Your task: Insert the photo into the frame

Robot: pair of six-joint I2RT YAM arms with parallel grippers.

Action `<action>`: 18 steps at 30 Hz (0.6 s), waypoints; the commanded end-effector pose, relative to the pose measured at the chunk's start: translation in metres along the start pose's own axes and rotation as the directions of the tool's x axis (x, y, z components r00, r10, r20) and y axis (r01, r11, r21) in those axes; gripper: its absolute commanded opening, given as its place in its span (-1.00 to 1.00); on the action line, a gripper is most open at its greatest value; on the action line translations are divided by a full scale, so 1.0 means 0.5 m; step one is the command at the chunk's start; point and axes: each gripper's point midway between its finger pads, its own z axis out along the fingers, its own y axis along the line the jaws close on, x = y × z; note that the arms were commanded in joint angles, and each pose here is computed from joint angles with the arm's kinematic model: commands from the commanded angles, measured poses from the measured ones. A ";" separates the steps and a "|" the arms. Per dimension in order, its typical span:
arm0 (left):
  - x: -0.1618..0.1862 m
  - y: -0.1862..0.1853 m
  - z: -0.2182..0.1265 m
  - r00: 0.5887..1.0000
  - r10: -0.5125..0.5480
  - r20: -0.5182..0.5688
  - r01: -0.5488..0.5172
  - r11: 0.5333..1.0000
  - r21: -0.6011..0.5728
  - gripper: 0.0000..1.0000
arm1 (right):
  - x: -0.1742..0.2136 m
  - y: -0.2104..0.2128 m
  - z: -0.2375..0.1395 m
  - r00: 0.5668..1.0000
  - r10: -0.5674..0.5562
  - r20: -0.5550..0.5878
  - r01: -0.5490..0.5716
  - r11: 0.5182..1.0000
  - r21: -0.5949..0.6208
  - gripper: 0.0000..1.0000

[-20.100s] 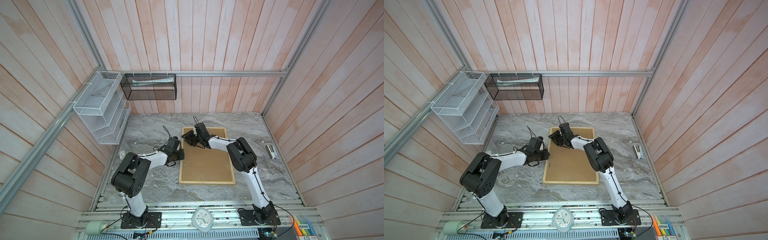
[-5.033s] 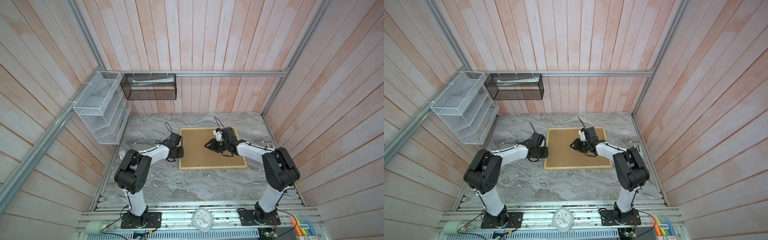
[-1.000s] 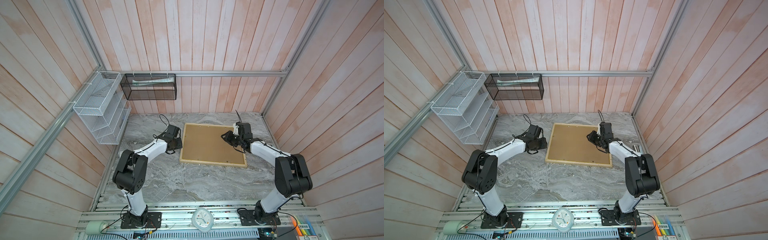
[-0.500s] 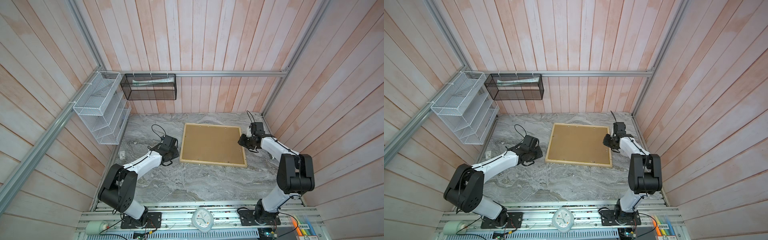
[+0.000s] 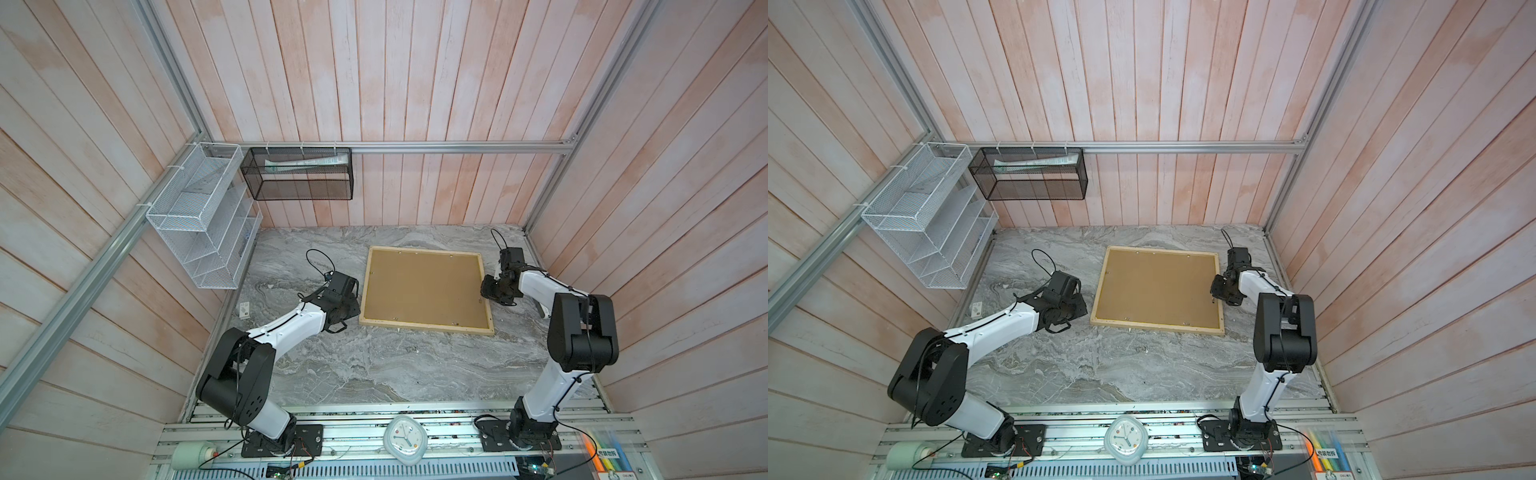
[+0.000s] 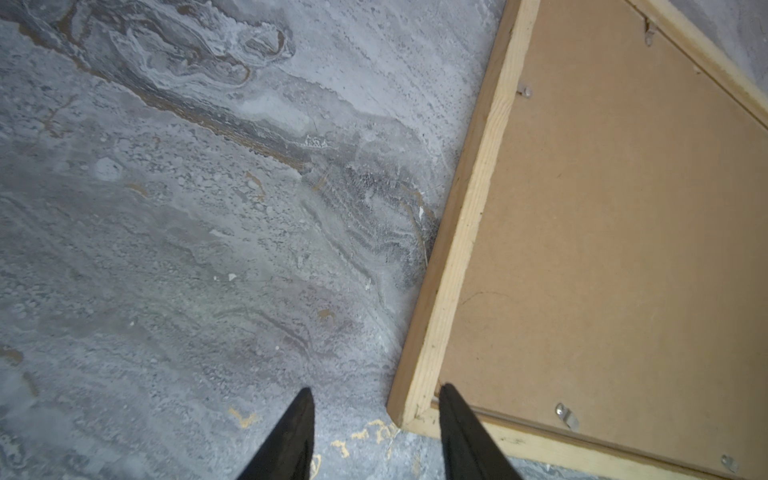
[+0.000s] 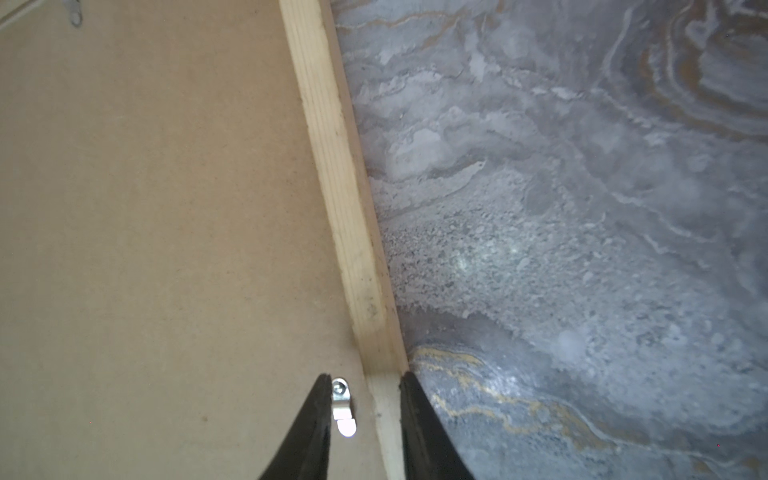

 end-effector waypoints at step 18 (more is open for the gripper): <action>-0.016 -0.012 -0.007 1.000 0.021 0.014 -0.021 1.000 -0.012 0.05 | 0.047 0.035 0.022 0.996 0.031 -0.085 -0.043 0.988 -0.151 -0.42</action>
